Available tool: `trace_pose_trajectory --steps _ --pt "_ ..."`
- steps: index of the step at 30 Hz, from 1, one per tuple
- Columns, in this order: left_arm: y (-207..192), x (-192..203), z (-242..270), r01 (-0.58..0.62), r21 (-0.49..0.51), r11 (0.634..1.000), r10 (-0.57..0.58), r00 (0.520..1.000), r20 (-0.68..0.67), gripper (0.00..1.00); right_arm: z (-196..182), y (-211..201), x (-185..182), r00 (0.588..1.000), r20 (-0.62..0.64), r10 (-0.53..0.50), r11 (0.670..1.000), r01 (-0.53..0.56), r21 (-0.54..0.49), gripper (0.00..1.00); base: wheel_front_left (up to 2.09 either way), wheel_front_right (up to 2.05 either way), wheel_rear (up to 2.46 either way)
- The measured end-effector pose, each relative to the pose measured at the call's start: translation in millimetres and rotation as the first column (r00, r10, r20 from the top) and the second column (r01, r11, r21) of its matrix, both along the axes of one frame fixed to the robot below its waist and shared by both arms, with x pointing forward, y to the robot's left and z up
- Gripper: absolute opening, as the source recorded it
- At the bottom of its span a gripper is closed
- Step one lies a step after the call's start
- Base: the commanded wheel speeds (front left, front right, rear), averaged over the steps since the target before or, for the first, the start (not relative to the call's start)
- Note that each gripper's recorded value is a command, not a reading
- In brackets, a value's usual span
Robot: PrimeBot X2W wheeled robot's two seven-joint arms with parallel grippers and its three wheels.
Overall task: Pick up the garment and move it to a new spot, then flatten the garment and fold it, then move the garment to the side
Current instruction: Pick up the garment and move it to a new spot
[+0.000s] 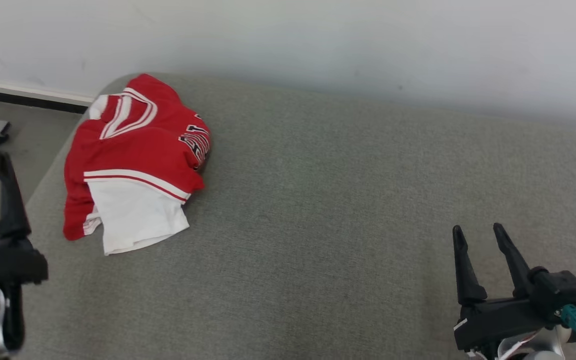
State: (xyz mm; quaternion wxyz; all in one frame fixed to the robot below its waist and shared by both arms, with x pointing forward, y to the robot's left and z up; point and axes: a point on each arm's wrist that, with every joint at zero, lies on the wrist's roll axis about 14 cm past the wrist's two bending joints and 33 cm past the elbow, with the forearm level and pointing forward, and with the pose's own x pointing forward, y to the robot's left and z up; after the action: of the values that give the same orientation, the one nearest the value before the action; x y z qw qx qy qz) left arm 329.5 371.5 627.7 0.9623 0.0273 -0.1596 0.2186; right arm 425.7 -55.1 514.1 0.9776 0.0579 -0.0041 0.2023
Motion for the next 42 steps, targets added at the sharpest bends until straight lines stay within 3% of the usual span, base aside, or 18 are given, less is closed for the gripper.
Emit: trace_pose_trajectory --steps 10,16,22,29,38,42 --pt "12 105 27 0.082 0.032 0.996 -0.083 0.996 0.02 1.0 -13 -63 18 0.985 -0.012 -0.174 0.984 0.173 -0.033 1.0 0.0 0.0 0.0" --pt "9 159 -9 0.127 -0.025 0.992 -0.129 0.987 -0.096 1.0 -28 -90 24 0.969 -0.038 -0.244 0.968 0.242 -0.062 1.0 0.0 0.0 0.0" --pt "6 198 -62 0.153 -0.083 0.985 -0.17 0.948 -0.271 1.0 -44 -105 29 0.957 -0.066 -0.283 0.957 0.277 -0.085 1.0 0.0 0.0 0.0" --pt "5 213 -124 0.143 -0.146 0.979 -0.195 0.87 -0.454 1.0 -57 -115 32 0.947 -0.09 -0.31 0.948 0.3 -0.103 1.0 0.0 0.0 0.0" --pt "5 199 -199 0.088 -0.217 0.972 -0.214 0.71 -0.671 1.0 -58 -123 33 0.94 -0.088 -0.328 0.941 0.318 -0.113 1.0 0.0 0.0 0.0" --pt "2 192 -214 0.069 -0.248 0.966 -0.227 0.68 -0.697 1.0 -57 -126 32 0.938 -0.087 -0.335 0.939 0.325 -0.115 1.0 0.0 0.0 0.0"
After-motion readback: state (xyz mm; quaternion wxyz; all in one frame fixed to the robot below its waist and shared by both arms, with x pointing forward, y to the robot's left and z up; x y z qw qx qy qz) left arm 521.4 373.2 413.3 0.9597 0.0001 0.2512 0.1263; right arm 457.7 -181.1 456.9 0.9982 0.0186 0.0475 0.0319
